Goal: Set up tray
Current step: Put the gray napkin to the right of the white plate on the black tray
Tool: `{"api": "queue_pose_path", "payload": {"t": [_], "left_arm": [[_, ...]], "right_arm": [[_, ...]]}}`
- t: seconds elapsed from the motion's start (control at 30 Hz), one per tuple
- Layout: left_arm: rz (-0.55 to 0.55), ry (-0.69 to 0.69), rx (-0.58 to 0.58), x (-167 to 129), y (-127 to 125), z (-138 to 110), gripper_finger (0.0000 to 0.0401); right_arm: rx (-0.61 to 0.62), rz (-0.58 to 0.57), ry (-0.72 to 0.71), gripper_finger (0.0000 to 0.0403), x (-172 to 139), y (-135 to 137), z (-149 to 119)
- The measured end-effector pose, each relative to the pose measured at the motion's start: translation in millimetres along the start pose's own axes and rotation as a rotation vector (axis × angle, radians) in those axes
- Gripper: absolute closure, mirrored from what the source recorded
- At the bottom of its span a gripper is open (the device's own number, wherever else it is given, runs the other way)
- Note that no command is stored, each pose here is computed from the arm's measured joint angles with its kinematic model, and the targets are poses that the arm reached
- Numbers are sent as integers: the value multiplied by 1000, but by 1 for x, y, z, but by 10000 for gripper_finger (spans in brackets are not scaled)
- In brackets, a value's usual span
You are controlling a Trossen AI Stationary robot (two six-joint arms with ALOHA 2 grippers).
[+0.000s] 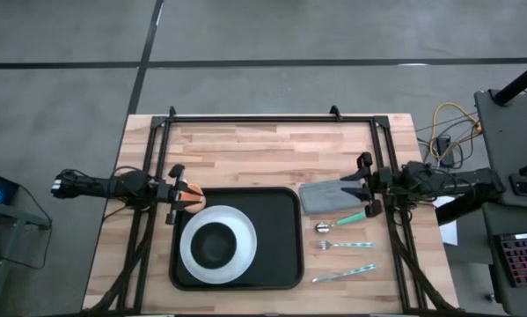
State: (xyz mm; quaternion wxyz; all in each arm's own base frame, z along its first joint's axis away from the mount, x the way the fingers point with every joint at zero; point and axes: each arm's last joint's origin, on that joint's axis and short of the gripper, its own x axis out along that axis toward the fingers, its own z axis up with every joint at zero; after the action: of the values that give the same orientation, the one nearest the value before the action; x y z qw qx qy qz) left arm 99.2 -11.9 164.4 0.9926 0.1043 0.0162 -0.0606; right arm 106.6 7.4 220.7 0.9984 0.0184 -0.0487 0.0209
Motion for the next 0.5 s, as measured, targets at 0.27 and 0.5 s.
{"api": "queue_pose_path", "payload": {"t": [0.27,0.5], "left_arm": [[0,0,0,0,0,0,330],[0,0,0,0,0,0,330]], "right_arm": [[6,-82,338,280,18,0,26],[34,-108,525,280,44,3,37]]}}
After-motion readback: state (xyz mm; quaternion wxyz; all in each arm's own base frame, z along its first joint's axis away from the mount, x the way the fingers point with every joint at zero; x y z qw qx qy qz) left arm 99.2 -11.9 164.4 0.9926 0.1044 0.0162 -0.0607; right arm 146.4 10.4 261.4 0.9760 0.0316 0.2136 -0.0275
